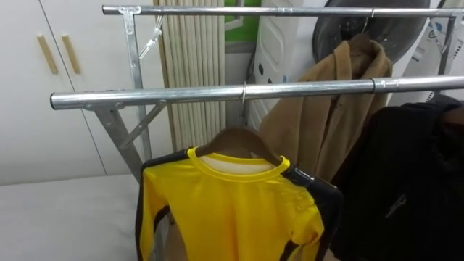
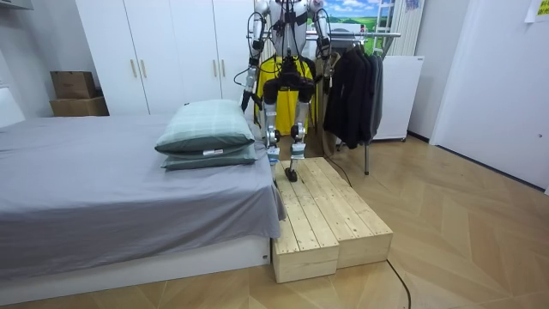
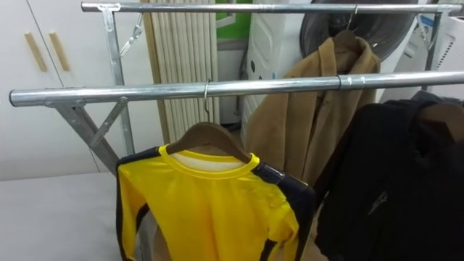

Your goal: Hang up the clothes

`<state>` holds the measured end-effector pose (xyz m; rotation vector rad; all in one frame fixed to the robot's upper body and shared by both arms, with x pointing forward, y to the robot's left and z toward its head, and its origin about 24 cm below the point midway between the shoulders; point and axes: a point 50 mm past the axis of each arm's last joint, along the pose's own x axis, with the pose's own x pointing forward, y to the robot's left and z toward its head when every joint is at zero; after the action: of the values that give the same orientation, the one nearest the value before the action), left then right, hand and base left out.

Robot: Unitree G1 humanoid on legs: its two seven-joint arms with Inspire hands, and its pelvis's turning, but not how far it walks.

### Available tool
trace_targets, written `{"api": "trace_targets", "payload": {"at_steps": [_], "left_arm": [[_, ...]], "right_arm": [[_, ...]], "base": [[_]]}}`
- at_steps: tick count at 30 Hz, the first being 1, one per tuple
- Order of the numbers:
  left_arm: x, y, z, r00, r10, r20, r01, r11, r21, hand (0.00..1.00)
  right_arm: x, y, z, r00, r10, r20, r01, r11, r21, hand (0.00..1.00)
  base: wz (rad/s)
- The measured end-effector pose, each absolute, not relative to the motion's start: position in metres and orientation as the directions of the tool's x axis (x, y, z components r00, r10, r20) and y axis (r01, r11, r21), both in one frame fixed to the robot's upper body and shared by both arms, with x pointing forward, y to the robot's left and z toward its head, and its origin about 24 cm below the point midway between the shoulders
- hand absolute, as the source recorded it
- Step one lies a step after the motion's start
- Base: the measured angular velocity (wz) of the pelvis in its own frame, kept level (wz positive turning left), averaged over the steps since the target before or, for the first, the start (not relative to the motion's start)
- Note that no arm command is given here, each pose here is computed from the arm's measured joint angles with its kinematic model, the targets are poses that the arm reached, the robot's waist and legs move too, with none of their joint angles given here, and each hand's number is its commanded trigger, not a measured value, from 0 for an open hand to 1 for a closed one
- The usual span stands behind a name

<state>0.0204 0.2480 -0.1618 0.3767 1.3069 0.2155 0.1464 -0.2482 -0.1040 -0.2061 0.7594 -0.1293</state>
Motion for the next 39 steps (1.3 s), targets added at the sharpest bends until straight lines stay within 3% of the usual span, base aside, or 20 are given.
{"api": "trace_targets", "payload": {"at_steps": [11, 21, 39], "left_arm": [[0.021, 0.248, -0.162, 0.262, 0.370, -0.891, 0.053, 0.916, 0.397, 0.00], [0.021, 0.246, -0.162, 0.274, 0.368, -0.889, 0.048, 0.917, 0.395, 0.00], [0.013, 0.243, -0.164, 0.244, 0.368, -0.897, -0.018, 0.927, 0.375, 0.00]], "right_arm": [[0.091, -0.247, -0.141, 0.524, -0.186, -0.831, -0.003, 0.976, -0.220, 0.00], [0.055, -0.233, -0.160, 0.403, -0.103, -0.909, 0.178, 0.983, -0.033, 0.00], [0.023, -0.227, -0.171, 0.256, -0.069, -0.964, 0.377, 0.925, 0.034, 0.00]], "base": [[-0.02], [0.00], [0.00]]}}
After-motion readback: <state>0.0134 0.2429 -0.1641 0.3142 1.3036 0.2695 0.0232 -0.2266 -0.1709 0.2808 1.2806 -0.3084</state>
